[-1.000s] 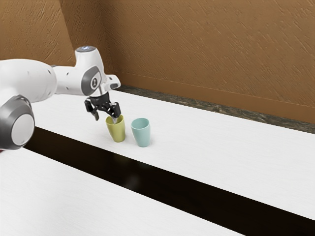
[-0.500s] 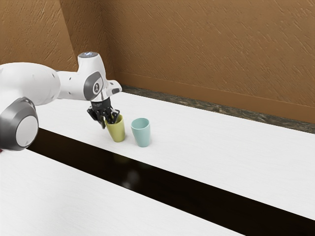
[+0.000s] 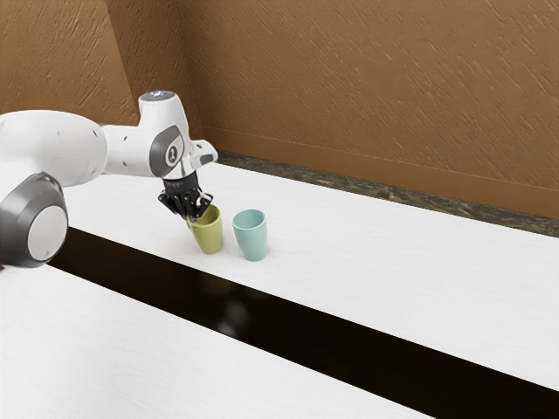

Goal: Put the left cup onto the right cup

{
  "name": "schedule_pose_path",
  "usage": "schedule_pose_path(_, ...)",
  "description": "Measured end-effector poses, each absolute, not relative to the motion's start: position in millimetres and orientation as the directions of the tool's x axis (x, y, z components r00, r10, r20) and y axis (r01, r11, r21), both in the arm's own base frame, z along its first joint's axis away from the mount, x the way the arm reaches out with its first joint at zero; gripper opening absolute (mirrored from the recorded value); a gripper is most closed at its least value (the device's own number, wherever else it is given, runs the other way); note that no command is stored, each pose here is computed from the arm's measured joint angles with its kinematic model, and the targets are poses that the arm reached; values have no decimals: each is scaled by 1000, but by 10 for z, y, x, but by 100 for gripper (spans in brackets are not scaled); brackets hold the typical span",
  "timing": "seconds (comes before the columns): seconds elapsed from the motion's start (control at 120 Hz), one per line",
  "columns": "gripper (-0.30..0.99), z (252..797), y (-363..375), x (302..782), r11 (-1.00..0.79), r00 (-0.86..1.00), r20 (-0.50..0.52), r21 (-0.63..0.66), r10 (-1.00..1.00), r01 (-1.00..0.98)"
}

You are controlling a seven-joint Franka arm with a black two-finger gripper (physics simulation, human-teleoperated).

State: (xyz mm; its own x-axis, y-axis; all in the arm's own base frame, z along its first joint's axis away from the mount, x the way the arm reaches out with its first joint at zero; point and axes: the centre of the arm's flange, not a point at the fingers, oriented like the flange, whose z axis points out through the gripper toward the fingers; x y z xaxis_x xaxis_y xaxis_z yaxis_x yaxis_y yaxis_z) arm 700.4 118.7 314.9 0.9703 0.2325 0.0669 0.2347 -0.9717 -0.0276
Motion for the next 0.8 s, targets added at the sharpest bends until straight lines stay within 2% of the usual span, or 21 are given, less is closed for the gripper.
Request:
schedule_pose_path(0.225,-9,3472,1161,7006,-971,966,106,-23,234,238)
schedule_pose_path(0.433,-9,4491,890,6983,-978,964,166,27,209,207)
schedule_pose_path(0.517,-9,4716,612,7062,-984,971,159,54,178,171)
schedule_pose_path(0.642,-9,4684,261,7147,-986,983,112,96,145,135)
schedule_pose_path(0.8,-9,4443,208,7182,-982,986,50,116,157,150)
